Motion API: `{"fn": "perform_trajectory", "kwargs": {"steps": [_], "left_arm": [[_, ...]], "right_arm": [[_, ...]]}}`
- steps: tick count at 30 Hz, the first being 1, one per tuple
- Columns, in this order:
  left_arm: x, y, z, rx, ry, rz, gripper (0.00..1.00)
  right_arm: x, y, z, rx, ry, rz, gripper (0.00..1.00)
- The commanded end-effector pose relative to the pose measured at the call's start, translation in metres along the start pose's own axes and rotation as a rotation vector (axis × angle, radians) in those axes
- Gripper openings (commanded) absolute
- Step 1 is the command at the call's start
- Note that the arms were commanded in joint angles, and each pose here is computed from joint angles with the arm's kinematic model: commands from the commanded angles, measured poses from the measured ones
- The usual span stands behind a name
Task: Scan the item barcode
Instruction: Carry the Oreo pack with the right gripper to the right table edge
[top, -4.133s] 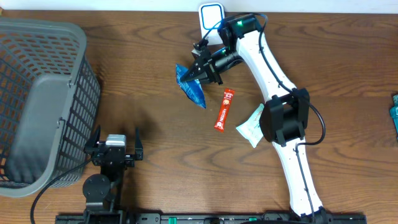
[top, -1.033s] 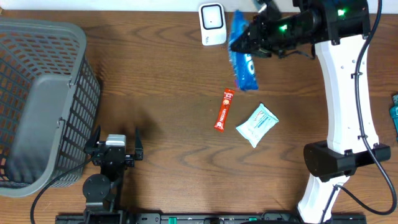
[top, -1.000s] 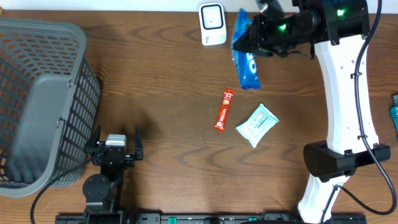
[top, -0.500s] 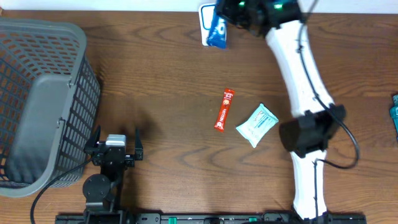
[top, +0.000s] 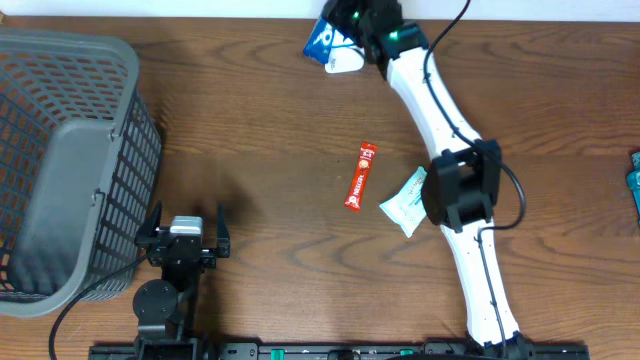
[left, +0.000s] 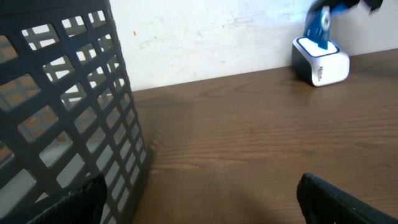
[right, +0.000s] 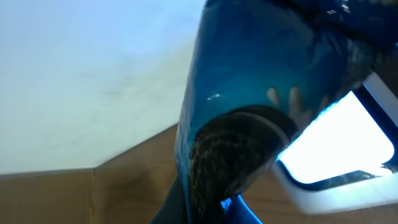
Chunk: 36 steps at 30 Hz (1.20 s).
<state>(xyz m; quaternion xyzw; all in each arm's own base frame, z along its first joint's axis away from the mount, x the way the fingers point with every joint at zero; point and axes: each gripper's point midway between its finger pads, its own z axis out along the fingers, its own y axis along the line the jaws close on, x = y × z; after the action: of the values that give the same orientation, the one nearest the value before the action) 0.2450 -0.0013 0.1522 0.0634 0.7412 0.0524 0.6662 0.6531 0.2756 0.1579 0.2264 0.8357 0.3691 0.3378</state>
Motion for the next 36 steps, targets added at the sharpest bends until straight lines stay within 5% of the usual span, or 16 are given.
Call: {"fn": "perform_trajectory", "kwargs": {"steps": [1, 16, 29, 36], "left_arm": [[0.015, -0.001, 0.001, 0.003, 0.046, -0.013, 0.98], [0.015, -0.001, 0.001, 0.003, 0.046, -0.013, 0.98], [0.015, -0.001, 0.001, 0.003, 0.046, -0.013, 0.98], [0.015, -0.001, 0.001, 0.003, 0.046, -0.013, 0.98]], "right_arm": [[0.007, -0.020, 0.020, 0.019, -0.011, 0.085, 0.01], [0.016, -0.027, -0.001, 0.078, 0.102, 0.075, 0.01], [-0.064, -0.097, -0.251, 0.700, 0.048, 0.029, 0.01], [-0.108, -0.182, -0.361, 0.991, 0.183, -0.201, 0.01]]}}
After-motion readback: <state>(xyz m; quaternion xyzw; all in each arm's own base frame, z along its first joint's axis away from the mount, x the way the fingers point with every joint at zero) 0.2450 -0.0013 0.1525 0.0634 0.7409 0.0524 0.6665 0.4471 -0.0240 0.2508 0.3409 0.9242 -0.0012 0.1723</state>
